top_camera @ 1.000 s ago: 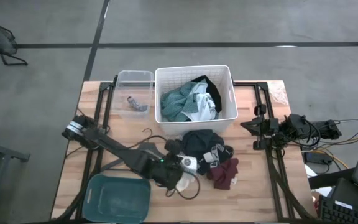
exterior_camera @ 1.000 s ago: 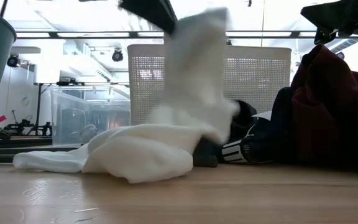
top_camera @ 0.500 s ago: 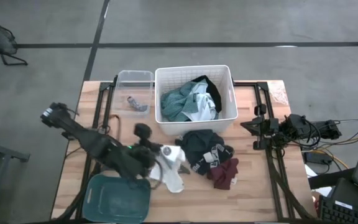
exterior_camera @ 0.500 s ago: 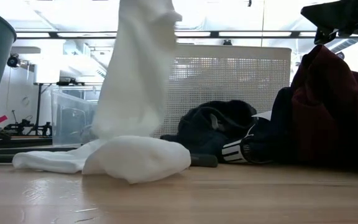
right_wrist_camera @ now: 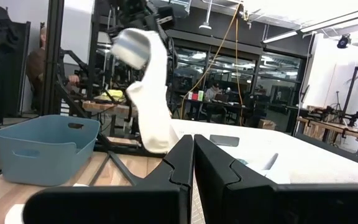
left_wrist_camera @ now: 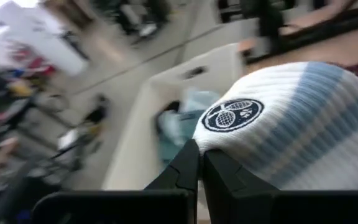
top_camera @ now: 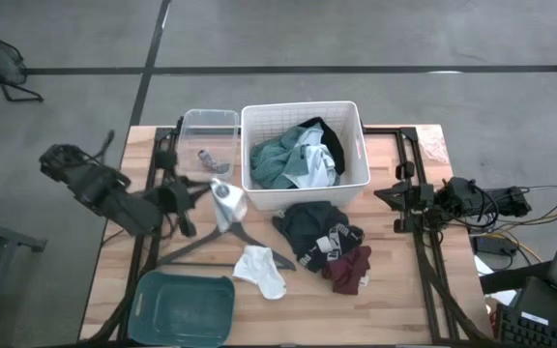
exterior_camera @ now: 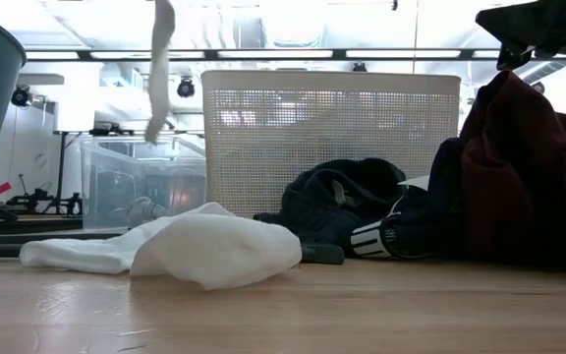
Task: Pick & Place Cloths
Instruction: Put the right white sock into the transparent bin
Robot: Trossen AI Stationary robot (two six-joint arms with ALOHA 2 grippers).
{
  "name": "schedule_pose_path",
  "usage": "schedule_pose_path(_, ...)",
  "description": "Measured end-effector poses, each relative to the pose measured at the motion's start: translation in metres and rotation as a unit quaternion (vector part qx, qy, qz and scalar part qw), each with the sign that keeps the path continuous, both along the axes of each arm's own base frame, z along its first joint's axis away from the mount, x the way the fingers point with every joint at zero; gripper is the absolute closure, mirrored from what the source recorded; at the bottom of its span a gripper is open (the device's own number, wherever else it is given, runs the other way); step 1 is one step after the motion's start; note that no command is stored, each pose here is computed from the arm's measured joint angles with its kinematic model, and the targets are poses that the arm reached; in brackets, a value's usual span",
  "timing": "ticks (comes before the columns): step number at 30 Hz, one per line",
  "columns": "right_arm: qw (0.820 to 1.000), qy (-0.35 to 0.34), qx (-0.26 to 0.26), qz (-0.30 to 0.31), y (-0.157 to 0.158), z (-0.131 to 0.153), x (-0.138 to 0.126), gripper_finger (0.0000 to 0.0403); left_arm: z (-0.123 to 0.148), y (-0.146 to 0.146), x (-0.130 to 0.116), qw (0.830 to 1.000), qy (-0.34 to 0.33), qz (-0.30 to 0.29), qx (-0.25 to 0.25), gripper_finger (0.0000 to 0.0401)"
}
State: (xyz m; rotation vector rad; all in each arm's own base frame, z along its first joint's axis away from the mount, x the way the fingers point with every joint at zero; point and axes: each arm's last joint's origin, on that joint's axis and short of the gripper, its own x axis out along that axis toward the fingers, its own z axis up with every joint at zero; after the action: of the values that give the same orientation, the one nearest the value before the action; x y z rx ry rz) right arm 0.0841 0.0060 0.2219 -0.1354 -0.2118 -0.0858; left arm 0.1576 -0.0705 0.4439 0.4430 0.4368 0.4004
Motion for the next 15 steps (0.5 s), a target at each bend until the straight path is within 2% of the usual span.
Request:
schedule_pose_path(7, 1.000, 0.000, 0.000, 0.000, 0.000, 0.000, 0.000, 0.0394, 0.008, 0.020, -0.024, 0.988, -0.045, 0.129, 0.074, 0.0387)
schedule_pose_path(12, 1.000, 0.000, 0.000, 0.000, 0.000, 0.000, 0.000, 0.0394, 0.012, 0.026, -0.029, 0.960, -0.079, 0.233, 0.135, 0.0388)
schedule_pose_path(15, 1.000, 0.000, 0.000, 0.000, 0.000, 0.000, 0.000, 0.0394, 0.012, 0.028, -0.028, 0.953, -0.079, 0.254, 0.143, 0.0386)
